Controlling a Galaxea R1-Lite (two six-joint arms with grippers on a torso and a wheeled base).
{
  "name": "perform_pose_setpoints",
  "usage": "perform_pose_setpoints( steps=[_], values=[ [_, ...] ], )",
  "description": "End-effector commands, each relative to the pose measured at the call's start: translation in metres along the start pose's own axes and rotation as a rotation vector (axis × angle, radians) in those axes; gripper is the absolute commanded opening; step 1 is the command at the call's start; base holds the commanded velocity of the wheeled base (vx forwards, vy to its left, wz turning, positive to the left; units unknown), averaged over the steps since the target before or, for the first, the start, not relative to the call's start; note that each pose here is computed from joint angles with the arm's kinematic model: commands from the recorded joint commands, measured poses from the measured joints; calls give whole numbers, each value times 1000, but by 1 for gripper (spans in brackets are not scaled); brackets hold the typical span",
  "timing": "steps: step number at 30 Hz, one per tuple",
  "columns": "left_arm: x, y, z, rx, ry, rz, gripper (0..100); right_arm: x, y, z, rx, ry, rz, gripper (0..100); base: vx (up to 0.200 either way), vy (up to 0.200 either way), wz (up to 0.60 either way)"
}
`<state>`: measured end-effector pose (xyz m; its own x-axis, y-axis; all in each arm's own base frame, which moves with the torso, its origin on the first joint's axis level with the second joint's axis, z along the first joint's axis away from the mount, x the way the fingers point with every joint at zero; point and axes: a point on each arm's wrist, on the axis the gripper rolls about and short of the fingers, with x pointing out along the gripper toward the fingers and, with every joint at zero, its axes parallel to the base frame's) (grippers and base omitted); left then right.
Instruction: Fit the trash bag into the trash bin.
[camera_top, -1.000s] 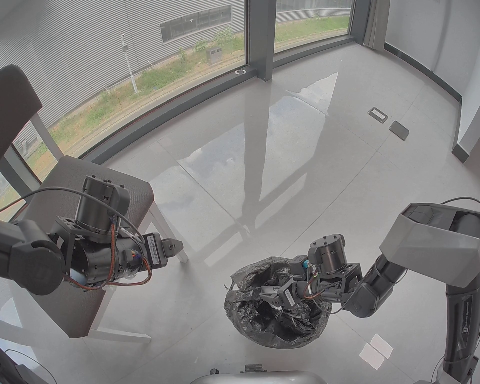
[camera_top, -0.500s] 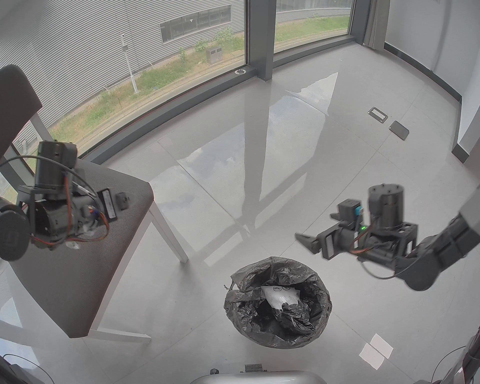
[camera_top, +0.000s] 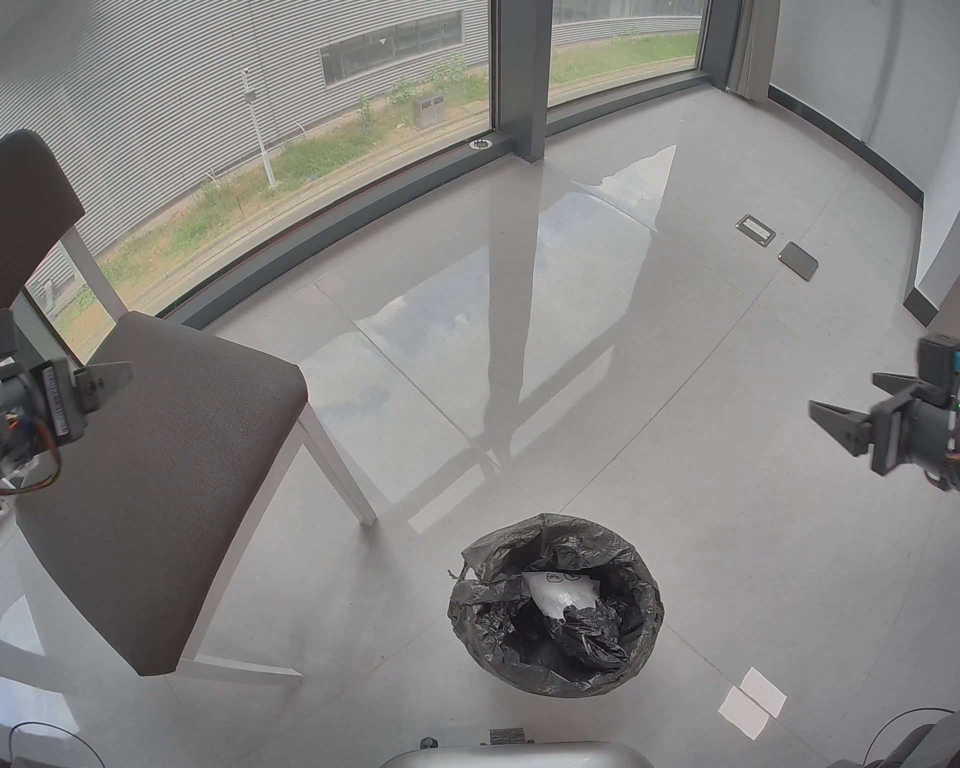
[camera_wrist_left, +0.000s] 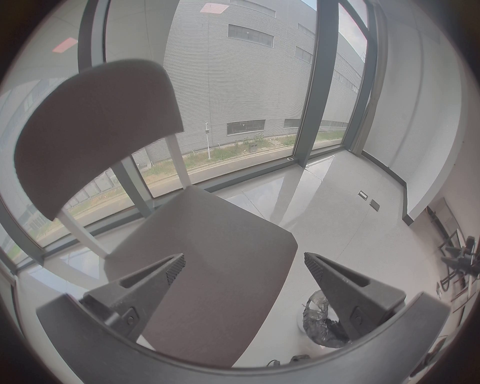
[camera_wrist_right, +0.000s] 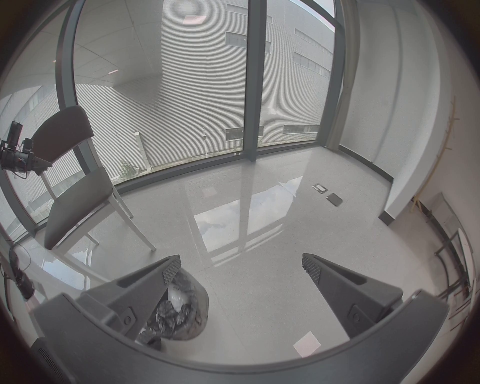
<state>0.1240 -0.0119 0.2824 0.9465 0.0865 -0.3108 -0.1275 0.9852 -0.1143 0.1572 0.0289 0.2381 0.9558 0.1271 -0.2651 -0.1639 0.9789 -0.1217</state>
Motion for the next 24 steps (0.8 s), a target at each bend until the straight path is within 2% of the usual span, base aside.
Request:
perform_pose_setpoints(
  steps=[1, 4, 8, 11, 16, 21, 24],
  values=[
    [-159, 47, -52, 61, -178, 59, 100, -179, 0, -67, 38, -143, -113, 100, 0, 0, 0],
    [-181, 55, -70, 66, -160, 73, 100, -202, 4, -88, 62, -134, -123, 100, 0, 0, 0],
    [-207, 55, -92, 52, -169, 152, 100, -230, 11, -121, 81, -108, -149, 100, 0, 0, 0],
    [-217, 56, -103, 46, -169, 173, 100, -237, 15, -129, 106, -87, -167, 100, 0, 0, 0],
    [-230, 57, -123, 43, -161, 194, 100, -234, 20, -138, 146, -56, -210, 100, 0, 0, 0],
    [-236, 56, -132, 35, -186, 204, 100, -213, 23, -163, 166, -36, -235, 100, 0, 0, 0],
    [-238, 57, -137, 32, -204, 199, 100, -192, 20, -165, 214, -122, -242, 100, 0, 0, 0]
  ],
)
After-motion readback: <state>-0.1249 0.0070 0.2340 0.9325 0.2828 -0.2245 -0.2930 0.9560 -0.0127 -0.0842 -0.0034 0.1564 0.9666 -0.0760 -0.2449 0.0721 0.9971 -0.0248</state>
